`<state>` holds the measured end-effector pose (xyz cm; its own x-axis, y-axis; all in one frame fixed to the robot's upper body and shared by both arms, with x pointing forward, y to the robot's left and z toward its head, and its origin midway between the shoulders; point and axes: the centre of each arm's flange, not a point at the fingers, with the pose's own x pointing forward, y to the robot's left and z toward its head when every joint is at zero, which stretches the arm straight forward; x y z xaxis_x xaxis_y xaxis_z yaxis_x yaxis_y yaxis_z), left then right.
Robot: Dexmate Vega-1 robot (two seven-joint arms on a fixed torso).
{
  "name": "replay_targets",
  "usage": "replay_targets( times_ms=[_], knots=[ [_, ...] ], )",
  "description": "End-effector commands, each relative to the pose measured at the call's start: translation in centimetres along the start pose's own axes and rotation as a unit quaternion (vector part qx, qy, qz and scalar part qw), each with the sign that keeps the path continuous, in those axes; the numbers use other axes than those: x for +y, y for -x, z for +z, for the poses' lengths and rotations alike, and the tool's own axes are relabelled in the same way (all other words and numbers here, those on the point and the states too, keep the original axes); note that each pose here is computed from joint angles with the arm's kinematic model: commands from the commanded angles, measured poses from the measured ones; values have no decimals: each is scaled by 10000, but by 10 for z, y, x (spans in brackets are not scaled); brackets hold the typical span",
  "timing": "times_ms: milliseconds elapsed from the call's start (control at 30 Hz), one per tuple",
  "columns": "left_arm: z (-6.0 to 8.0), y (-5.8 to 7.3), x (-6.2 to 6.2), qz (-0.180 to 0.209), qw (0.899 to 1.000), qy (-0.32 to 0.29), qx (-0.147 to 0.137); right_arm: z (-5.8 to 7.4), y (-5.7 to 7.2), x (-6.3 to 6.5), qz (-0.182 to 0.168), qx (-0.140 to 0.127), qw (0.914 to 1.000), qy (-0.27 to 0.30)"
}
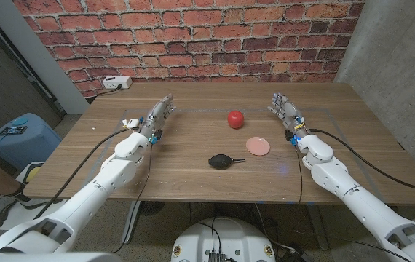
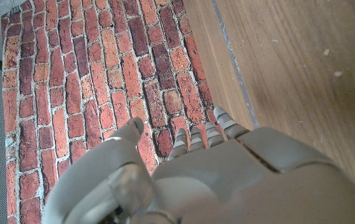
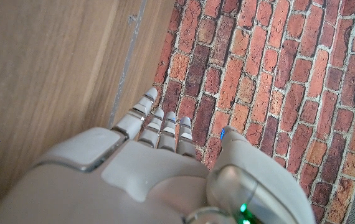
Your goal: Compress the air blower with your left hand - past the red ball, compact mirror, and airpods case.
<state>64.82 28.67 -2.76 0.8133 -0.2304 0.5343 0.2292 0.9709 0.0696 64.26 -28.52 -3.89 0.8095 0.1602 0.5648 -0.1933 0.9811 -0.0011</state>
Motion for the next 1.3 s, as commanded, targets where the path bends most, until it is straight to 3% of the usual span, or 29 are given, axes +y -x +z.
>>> replay_targets(
  times_ms=[33, 333, 633, 1300],
  knots=[
    [10, 9, -2, -160, 9997, -186, 70, 6, 2, -3, -6, -36, 10000, 49],
    [27, 22, 4, -292, 9982, -509, 119, 8, -2, -1, 9, -71, 10000, 55],
    [39, 26, 4, -316, 9970, -700, 74, 8, -4, 2, 14, -120, 9999, 29],
    [77, 27, -16, -686, 9830, -1699, 125, 7, 2, 0, -17, -187, 9998, 0]
  ],
)
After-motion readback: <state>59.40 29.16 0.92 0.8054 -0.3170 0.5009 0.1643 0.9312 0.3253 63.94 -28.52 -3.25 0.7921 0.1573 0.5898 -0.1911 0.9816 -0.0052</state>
